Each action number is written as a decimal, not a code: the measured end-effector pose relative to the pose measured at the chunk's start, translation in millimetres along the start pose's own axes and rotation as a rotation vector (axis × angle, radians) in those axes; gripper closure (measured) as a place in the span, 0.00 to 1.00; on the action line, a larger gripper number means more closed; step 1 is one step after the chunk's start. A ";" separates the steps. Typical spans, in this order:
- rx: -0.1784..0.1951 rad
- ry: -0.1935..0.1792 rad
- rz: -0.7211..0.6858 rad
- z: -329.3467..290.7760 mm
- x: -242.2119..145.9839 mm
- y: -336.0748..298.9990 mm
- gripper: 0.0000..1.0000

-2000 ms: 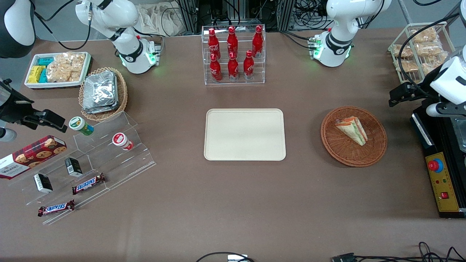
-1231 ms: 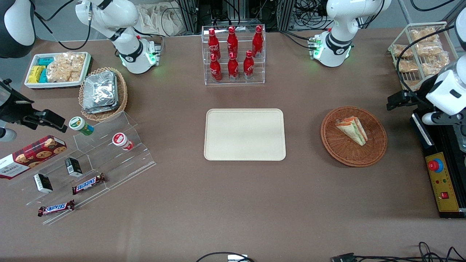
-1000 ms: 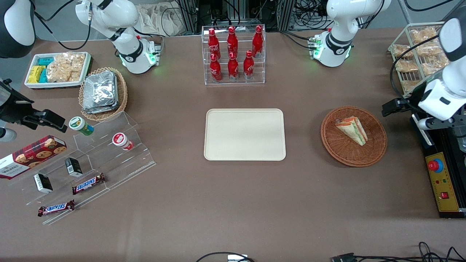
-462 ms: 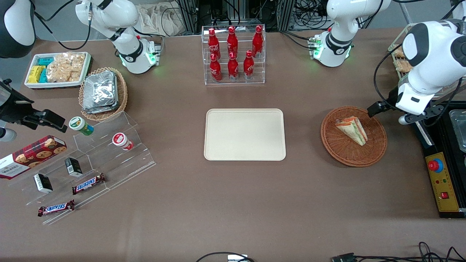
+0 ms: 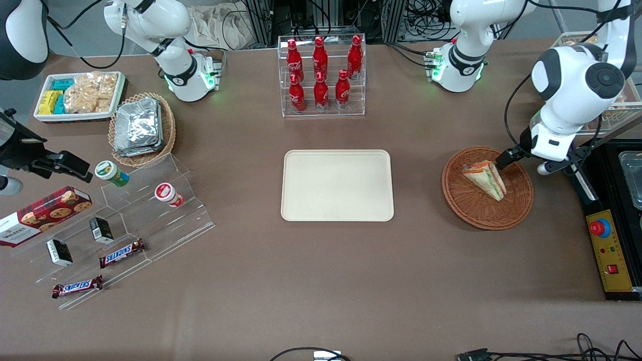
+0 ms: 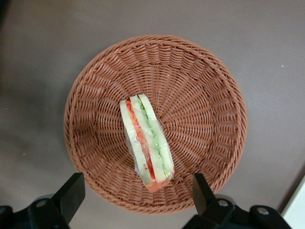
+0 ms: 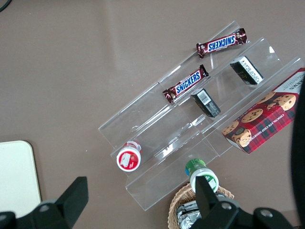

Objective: Place sandwich from basket to tray

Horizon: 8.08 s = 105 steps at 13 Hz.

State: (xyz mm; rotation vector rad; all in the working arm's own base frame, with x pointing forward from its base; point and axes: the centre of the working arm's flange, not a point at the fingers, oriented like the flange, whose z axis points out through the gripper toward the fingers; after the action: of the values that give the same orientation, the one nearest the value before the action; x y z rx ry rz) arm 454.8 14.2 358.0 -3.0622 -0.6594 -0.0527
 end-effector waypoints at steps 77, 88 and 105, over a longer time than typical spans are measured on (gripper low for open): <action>-0.057 -0.068 0.703 122.1 -185.2 338.8 0.72; -0.045 -0.082 0.683 135.8 -184.9 339.7 0.14; 0.048 0.092 0.257 -46.6 10.2 267.7 0.00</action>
State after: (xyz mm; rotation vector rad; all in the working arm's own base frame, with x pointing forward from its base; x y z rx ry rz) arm 572.8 -226.3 404.6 -3.0469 -0.2552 -0.1715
